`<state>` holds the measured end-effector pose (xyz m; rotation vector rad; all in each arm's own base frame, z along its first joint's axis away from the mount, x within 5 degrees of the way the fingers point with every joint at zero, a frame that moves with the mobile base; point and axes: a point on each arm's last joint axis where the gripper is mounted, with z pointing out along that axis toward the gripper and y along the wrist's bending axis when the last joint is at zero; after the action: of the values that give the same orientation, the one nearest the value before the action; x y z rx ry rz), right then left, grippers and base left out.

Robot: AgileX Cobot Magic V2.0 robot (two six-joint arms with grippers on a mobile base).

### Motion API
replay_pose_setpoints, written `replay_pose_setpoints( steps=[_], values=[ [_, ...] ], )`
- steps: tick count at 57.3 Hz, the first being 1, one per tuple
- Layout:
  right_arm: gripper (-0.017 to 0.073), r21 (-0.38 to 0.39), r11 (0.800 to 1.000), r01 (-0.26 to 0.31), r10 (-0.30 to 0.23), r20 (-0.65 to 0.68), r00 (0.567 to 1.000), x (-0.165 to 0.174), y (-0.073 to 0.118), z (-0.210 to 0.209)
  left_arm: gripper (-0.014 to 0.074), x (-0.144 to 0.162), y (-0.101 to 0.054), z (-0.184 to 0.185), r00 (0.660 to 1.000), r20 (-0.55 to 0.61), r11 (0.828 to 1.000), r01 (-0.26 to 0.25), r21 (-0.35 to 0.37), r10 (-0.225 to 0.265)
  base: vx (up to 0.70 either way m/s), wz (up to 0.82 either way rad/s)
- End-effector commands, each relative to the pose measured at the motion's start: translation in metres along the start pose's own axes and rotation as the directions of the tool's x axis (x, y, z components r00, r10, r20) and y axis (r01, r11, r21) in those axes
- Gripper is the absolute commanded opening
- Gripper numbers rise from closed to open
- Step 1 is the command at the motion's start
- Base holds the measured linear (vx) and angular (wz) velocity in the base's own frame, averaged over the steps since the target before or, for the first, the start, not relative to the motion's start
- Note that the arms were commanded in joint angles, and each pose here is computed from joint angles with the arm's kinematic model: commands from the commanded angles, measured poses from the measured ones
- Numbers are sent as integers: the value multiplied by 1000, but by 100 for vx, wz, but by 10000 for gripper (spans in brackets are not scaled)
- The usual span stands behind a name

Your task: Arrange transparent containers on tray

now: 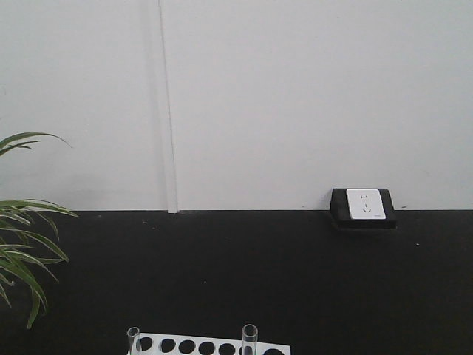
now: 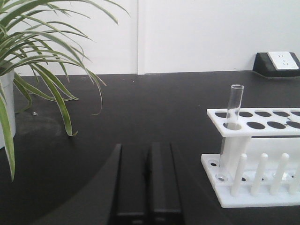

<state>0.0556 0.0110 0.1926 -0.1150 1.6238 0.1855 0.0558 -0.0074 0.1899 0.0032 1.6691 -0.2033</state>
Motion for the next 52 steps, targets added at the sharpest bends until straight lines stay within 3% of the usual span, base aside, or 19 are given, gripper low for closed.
replay_pose_setpoints(
  steps=[1,28,37,46,52],
  values=[
    [-13,5,1000,15,-15,83,996,-5,0,0,-3,4,0,1,998,63,1000,4,18,-6,0,0],
    [-13,5,1000,15,-15,83,996,-5,0,0,-3,4,0,1,998,63,1000,4,18,-6,0,0],
    [-13,5,1000,15,-15,85,996,-5,0,0,-3,4,0,1,996,67,999,-53,10,52,0,0],
    [-13,5,1000,15,-15,112,994,-8,0,-1,-3,-3,-1,0,988,143,998,-59,23,55,0,0],
    [-13,2,1000,-8,7,197,980,-16,0,-2,-3,-15,-4,-3,963,266,997,-64,44,50,0,0]
  ],
)
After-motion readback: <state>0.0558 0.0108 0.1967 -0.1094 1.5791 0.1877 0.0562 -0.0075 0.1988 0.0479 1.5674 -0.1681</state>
